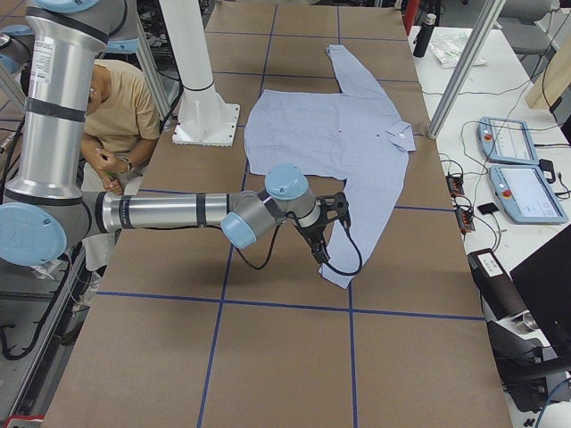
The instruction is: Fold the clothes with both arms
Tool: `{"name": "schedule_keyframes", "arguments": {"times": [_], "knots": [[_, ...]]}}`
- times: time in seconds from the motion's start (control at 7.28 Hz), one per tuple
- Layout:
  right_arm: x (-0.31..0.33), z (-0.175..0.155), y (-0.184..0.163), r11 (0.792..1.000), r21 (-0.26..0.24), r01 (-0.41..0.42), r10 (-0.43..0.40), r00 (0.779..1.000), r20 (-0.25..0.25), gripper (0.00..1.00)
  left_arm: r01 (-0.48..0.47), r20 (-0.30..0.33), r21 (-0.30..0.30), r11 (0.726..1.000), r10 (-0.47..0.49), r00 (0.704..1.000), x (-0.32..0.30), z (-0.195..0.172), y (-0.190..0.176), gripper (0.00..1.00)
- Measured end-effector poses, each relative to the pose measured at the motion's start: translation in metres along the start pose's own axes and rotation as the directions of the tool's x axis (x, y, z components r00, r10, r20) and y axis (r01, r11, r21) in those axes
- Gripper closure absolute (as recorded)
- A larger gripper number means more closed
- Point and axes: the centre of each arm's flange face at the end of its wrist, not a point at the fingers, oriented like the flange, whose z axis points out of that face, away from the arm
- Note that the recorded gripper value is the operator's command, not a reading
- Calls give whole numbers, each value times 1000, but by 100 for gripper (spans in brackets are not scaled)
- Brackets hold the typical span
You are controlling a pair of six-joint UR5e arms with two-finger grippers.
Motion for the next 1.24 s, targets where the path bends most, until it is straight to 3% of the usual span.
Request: {"name": "schedule_keyframes", "arguments": {"times": [0.55,1.24], "knots": [[27,93,-7,998,68,-5,4,1000,5,30,-3,0,1,1000,3,1000,1,0,1,0],[35,143,-23,998,60,18,-18,1000,6,34,-13,1,12,1000,13,1000,1,-1,3,0]]}}
